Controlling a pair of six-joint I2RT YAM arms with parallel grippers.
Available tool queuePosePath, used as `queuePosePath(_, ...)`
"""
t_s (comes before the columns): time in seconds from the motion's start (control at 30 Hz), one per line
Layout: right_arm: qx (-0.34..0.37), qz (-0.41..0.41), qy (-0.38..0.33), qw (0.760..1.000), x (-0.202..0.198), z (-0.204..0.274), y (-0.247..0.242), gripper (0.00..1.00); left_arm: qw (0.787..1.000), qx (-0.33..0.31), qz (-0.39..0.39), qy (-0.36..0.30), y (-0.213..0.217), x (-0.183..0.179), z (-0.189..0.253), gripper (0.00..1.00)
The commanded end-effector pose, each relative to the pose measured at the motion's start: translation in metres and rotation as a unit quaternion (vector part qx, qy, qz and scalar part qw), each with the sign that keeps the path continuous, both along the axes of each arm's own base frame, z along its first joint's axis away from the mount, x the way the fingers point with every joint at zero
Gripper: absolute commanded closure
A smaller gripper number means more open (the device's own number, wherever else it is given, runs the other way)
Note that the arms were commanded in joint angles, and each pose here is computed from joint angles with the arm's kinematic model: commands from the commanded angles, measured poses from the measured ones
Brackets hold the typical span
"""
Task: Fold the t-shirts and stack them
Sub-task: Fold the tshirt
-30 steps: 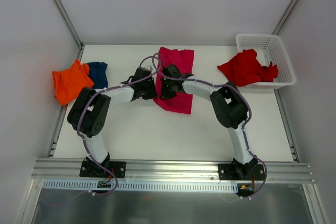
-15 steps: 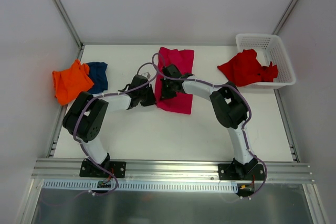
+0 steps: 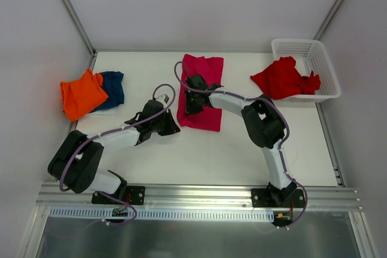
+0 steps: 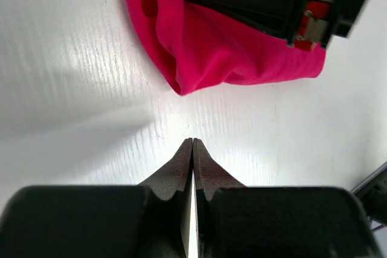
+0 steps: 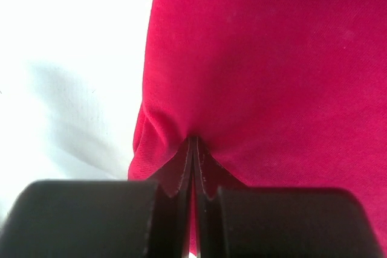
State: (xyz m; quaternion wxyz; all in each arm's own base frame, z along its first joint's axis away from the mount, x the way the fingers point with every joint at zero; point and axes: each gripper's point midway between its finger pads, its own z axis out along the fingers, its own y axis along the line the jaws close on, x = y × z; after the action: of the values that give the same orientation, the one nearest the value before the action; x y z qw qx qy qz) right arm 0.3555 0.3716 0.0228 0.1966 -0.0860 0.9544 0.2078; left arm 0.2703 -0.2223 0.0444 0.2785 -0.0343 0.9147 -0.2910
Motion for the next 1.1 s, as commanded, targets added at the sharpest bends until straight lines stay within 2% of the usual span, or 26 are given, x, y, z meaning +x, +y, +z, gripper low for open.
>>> queuePosePath(0.0,-0.078,-0.004,0.044,0.996,-0.020,-0.033,-0.028,1.00,1.000,-0.013,0.003,-0.016,0.004,-0.008,0.017,1.00)
queuePosePath(0.1,-0.081,-0.004,0.044,0.996,-0.020,-0.033,-0.028,1.00,0.999,-0.010,0.012,-0.042,0.007,-0.004,0.033,1.00)
queuePosePath(0.23,-0.080,-0.005,0.042,0.996,-0.020,-0.032,-0.028,1.00,0.997,-0.007,0.017,-0.071,-0.002,0.025,0.054,1.00)
queuePosePath(0.4,-0.079,-0.005,0.043,0.996,-0.020,-0.032,-0.028,1.00,0.998,-0.001,0.002,-0.063,-0.023,0.054,0.044,1.00)
queuePosePath(0.57,-0.085,-0.006,0.044,0.995,-0.020,-0.034,-0.031,1.00,0.997,-0.022,-0.013,-0.079,-0.042,0.074,0.048,1.00)
queuePosePath(0.8,-0.088,-0.006,0.044,0.995,-0.023,-0.034,-0.033,1.00,0.999,-0.005,-0.026,-0.026,-0.045,0.064,0.004,1.00)
queuePosePath(0.9,-0.090,-0.004,0.045,0.995,-0.024,-0.035,-0.035,1.00,1.000,0.010,-0.024,-0.013,-0.036,0.053,-0.007,1.00)
queuePosePath(0.97,-0.091,-0.004,0.047,0.995,-0.025,-0.034,-0.036,1.00,0.999,0.043,-0.016,0.000,-0.022,0.044,-0.017,1.00)
queuePosePath(1.07,-0.093,-0.004,0.049,0.994,-0.027,-0.035,-0.037,1.00,0.997,0.070,-0.003,-0.009,-0.005,0.038,-0.013,1.00)
